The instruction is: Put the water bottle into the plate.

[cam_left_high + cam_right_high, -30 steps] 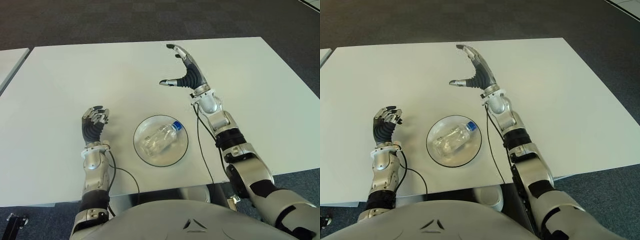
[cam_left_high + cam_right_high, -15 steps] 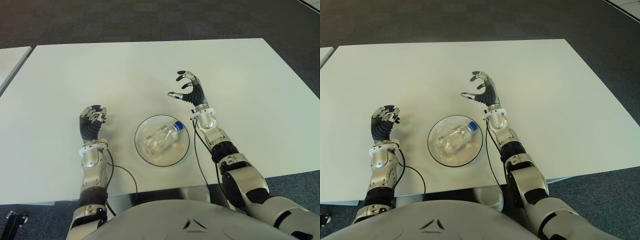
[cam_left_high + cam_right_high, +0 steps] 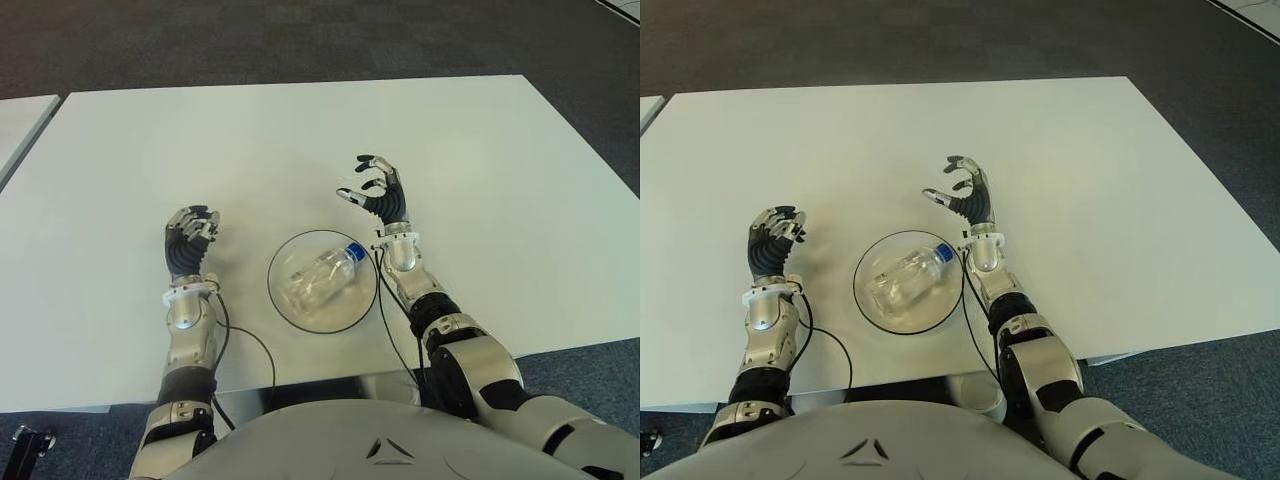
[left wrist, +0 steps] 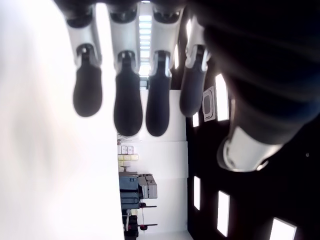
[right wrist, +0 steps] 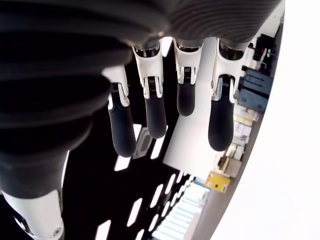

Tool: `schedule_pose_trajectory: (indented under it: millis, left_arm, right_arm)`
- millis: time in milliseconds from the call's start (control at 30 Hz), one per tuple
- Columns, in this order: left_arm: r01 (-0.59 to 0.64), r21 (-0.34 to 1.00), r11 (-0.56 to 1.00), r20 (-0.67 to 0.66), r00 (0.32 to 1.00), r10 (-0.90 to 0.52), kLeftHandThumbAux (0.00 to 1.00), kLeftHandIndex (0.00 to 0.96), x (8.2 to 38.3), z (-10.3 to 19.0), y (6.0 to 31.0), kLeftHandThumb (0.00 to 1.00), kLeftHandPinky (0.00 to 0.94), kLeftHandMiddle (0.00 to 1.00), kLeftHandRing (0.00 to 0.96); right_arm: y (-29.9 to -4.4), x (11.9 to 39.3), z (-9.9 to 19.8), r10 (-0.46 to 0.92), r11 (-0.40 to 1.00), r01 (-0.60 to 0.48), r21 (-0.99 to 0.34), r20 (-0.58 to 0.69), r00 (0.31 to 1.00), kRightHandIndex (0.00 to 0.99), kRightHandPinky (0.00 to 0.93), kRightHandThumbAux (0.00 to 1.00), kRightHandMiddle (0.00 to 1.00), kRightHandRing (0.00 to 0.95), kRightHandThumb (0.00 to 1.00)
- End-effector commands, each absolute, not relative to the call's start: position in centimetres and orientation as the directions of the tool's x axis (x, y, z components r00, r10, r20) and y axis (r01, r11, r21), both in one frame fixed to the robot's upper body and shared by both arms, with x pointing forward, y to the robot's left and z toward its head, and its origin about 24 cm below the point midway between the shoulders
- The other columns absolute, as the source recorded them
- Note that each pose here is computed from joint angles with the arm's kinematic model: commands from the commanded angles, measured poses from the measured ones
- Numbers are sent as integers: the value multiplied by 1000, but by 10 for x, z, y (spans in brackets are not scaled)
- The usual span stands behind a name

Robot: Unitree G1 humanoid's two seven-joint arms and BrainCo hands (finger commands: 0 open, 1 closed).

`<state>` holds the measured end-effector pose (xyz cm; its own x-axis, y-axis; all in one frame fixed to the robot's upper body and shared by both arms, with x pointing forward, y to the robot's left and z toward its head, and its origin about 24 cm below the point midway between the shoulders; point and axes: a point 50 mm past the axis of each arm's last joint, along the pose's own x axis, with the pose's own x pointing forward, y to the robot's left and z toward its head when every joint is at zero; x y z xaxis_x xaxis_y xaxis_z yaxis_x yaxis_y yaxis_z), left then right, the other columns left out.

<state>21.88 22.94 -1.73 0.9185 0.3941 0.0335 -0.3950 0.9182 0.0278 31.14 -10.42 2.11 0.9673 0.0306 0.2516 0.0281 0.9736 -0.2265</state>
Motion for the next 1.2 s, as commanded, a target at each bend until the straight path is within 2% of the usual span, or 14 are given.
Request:
schedule_pose_trajectory:
  millis: [33,167,700,1200]
  left_arm:
    - [-396,56,916,8,918,397,678,405,214,-24,232,835,619,493,626]
    - [-386,73,920,-18,922,388,678,406,211,-28,234,835,603,491,618]
    - [-371,66,926,-46,926,375,679,405,202,-34,235,835,587,489,607]
    - [-330,21,944,-77,941,331,679,401,200,-38,232,834,595,496,614]
  right_arm:
    - [-112,302,2,-23,986,51,-161,174,984,432,635,730,611,615,703]
    - [-117,295,-11,-50,990,66,-127,121,991,433,634,730,625,630,704]
    - [-119,281,-26,-119,993,120,-12,68,991,435,702,726,687,693,706]
    - [-126,278,-29,-124,991,126,-33,61,990,435,728,726,712,717,707]
